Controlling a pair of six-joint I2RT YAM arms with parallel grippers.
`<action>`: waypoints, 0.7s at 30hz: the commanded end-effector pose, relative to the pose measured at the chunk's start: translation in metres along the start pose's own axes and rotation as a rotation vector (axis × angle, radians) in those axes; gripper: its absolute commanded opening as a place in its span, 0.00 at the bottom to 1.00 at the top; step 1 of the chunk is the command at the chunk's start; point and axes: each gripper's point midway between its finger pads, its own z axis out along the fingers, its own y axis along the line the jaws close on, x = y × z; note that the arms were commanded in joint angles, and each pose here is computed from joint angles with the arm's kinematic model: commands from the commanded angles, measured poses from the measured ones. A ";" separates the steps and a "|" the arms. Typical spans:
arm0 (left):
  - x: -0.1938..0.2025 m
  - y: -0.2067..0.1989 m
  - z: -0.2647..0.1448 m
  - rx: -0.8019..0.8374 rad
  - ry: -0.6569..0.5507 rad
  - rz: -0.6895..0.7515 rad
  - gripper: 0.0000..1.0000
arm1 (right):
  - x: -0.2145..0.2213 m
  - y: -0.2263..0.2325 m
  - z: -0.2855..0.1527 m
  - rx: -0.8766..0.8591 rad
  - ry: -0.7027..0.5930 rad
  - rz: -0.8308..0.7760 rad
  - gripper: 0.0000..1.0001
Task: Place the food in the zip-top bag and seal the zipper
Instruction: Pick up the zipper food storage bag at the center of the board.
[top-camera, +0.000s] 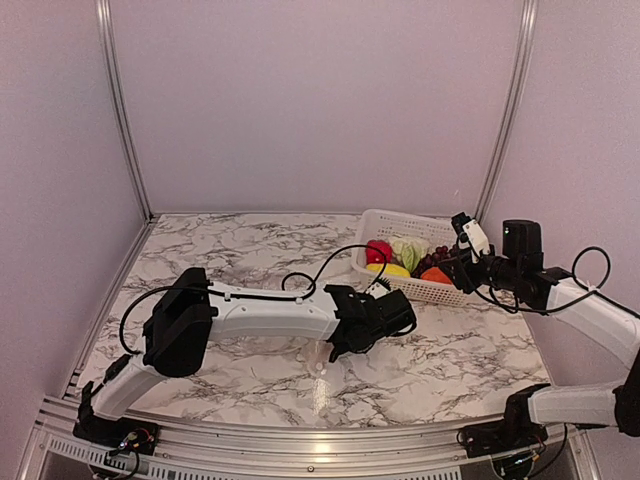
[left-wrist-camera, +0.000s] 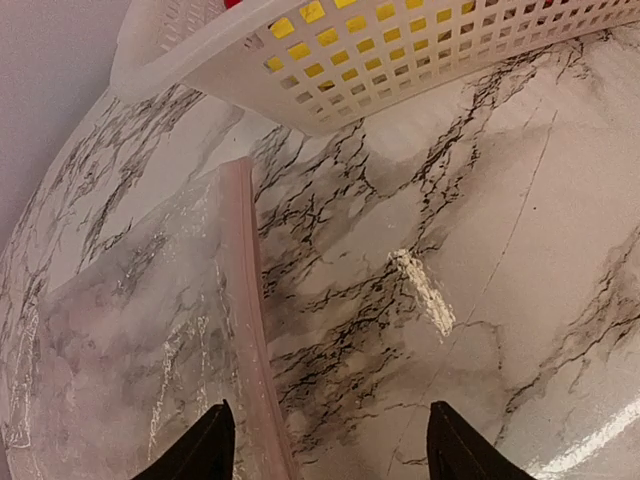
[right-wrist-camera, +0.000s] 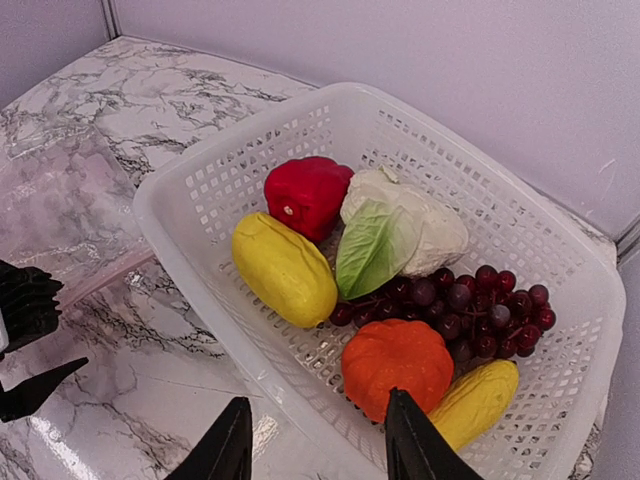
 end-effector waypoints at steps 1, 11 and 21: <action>0.022 0.012 0.019 -0.089 0.061 0.036 0.68 | 0.001 0.000 0.001 -0.007 0.001 0.002 0.43; 0.032 0.049 0.030 -0.228 0.087 0.063 0.30 | 0.002 0.001 0.002 -0.015 0.005 0.001 0.43; -0.007 0.135 -0.026 -0.127 0.014 -0.148 0.00 | -0.009 0.036 -0.001 -0.186 -0.028 -0.048 0.43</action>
